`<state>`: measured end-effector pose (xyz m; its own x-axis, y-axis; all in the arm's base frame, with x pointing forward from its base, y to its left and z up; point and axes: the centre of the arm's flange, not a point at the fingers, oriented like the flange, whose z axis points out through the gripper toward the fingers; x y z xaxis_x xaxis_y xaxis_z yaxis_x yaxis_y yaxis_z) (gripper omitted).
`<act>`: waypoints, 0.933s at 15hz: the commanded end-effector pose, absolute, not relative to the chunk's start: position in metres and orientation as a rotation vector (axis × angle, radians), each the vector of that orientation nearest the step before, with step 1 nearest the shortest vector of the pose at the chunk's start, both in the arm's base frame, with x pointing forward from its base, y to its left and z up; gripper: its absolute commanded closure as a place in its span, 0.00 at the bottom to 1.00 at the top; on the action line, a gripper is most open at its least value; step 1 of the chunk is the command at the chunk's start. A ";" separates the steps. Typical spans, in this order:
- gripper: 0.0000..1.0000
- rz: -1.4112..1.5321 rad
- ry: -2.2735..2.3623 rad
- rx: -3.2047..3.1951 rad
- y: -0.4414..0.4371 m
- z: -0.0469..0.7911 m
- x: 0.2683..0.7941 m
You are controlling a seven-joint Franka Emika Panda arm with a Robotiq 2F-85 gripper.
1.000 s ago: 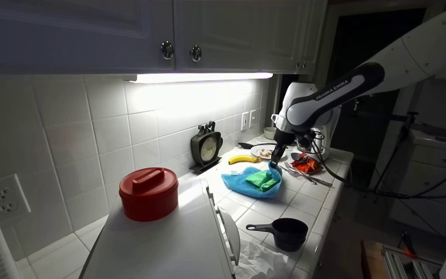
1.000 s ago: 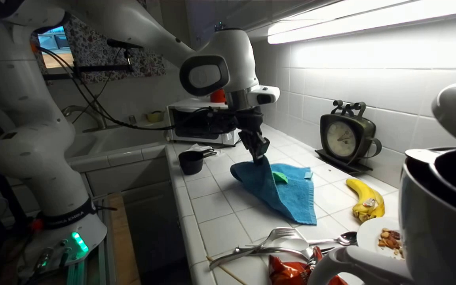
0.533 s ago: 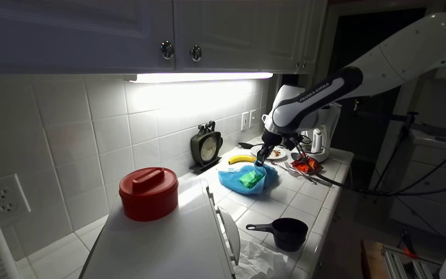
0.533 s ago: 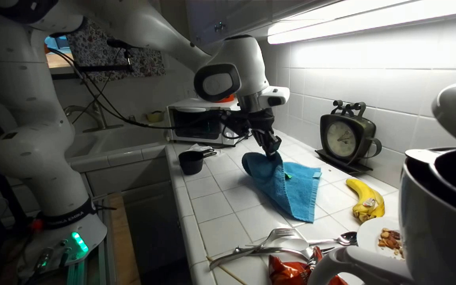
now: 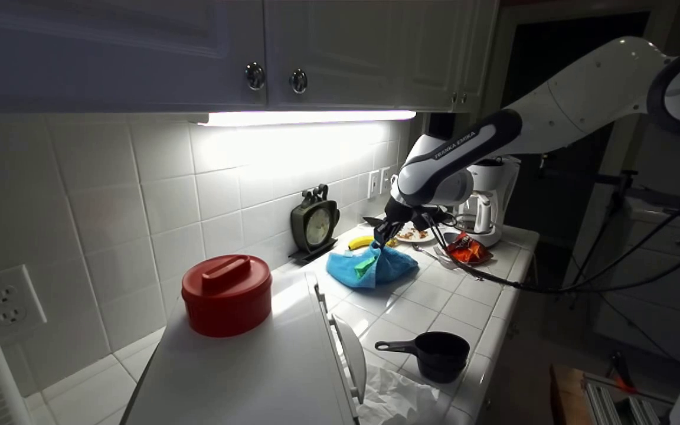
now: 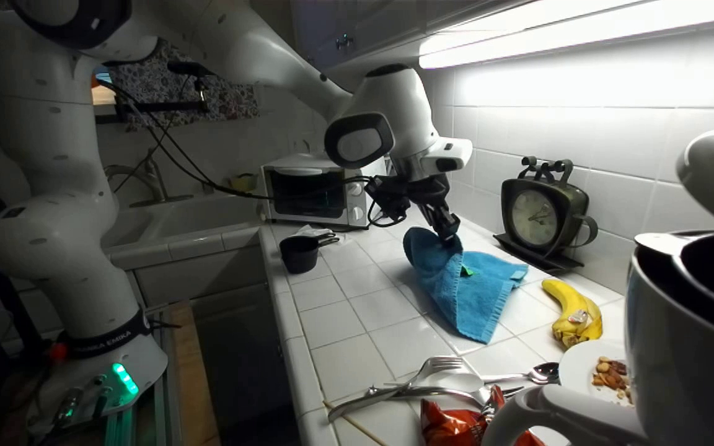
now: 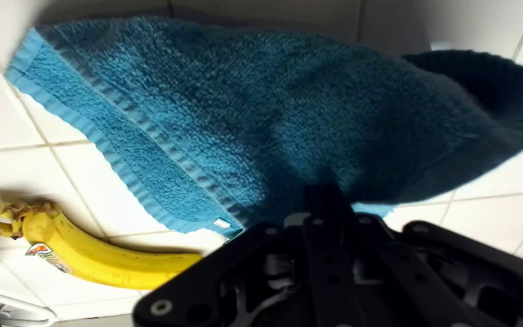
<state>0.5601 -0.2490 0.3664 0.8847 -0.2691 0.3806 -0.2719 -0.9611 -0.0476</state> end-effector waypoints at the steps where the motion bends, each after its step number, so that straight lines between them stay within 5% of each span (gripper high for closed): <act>1: 0.94 0.655 -0.494 3.051 -0.256 0.347 0.579; 2: 0.94 0.651 -0.506 3.051 -0.256 0.342 0.580; 4: 0.68 0.637 -0.504 3.052 -0.258 0.333 0.582; 14: 0.05 0.791 -0.590 3.019 -0.256 0.357 0.574</act>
<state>0.5784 -0.2568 0.3364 0.8442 -0.3227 0.4279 -0.3212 -0.9438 -0.0781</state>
